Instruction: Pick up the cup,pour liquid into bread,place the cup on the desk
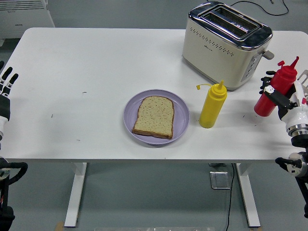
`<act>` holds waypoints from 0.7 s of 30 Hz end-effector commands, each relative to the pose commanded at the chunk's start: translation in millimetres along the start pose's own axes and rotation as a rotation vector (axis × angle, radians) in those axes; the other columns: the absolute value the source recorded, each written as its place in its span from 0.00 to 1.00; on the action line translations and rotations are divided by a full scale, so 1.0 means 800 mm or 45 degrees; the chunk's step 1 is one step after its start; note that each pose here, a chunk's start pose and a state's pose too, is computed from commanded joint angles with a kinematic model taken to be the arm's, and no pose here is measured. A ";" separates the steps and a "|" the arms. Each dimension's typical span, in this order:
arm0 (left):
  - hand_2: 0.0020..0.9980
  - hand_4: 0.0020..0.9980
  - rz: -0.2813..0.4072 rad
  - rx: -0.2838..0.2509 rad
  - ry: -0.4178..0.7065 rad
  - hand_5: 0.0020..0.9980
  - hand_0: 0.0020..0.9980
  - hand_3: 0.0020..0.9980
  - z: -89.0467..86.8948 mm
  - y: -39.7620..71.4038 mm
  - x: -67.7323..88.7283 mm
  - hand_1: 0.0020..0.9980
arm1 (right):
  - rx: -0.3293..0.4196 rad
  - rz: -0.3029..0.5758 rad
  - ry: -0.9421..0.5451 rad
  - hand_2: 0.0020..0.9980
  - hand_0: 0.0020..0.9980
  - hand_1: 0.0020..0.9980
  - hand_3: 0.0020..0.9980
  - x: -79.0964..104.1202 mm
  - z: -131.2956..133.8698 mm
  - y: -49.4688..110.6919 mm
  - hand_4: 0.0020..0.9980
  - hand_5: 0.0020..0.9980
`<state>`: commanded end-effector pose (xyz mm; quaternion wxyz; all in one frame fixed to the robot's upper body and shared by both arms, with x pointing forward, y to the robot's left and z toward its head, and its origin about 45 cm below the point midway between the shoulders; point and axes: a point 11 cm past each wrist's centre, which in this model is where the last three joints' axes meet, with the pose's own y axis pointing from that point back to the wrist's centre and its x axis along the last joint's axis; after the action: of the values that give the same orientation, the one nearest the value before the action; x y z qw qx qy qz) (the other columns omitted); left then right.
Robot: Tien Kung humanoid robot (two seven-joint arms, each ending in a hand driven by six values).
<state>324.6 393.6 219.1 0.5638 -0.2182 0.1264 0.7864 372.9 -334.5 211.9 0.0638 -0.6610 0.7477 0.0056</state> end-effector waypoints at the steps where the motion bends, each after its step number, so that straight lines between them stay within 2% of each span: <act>1: 0.81 0.68 0.000 0.000 0.000 1.00 0.72 0.73 0.000 0.000 0.000 0.77 | 0.020 -0.007 0.002 0.36 0.15 0.24 0.42 0.000 -0.009 -0.002 0.53 0.00; 3: 0.81 0.67 0.000 -0.001 0.000 1.00 0.72 0.73 0.000 0.000 0.000 0.77 | 0.070 -0.027 0.012 0.35 0.11 0.21 0.42 -0.001 -0.032 -0.006 0.53 0.00; 8: 0.81 0.67 -0.002 -0.003 -0.001 1.00 0.72 0.73 0.001 -0.001 0.000 0.77 | 0.196 -0.086 0.097 0.35 0.11 0.21 0.42 -0.007 -0.095 -0.017 0.53 0.00; 9: 0.81 0.67 -0.002 -0.003 -0.001 1.00 0.72 0.73 0.001 -0.001 0.000 0.77 | 0.225 -0.102 0.120 0.35 0.09 0.20 0.41 -0.010 -0.109 -0.020 0.50 0.04; 10: 0.81 0.67 -0.001 -0.003 -0.001 1.00 0.72 0.73 0.001 -0.001 0.000 0.77 | 0.247 -0.114 0.135 0.35 0.09 0.20 0.41 -0.012 -0.120 -0.021 0.50 0.04; 14: 0.81 0.67 -0.001 -0.003 0.000 1.00 0.72 0.73 0.001 -0.001 0.000 0.77 | 0.346 -0.202 0.233 0.35 0.09 0.20 0.41 -0.032 -0.164 -0.026 0.50 0.04; 15: 0.81 0.67 0.000 -0.003 0.000 1.00 0.72 0.73 0.001 -0.001 0.000 0.77 | 0.358 -0.215 0.248 0.34 0.08 0.19 0.41 -0.034 -0.169 -0.026 0.50 0.08; 17: 0.81 0.67 0.000 -0.005 -0.001 1.00 0.72 0.73 0.002 -0.001 0.000 0.77 | 0.398 -0.270 0.297 0.34 0.08 0.19 0.41 -0.049 -0.189 -0.027 0.50 0.08; 21: 0.81 0.67 0.004 -0.005 -0.001 1.00 0.72 0.73 0.002 -0.001 0.001 0.77 | 0.429 -0.346 0.343 0.33 0.06 0.18 0.40 -0.070 -0.207 -0.029 0.49 0.10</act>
<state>324.5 395.4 220.2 0.5622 -0.2188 0.1251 0.7877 388.1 -297.2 384.1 0.0729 -0.7301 0.6442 -0.2158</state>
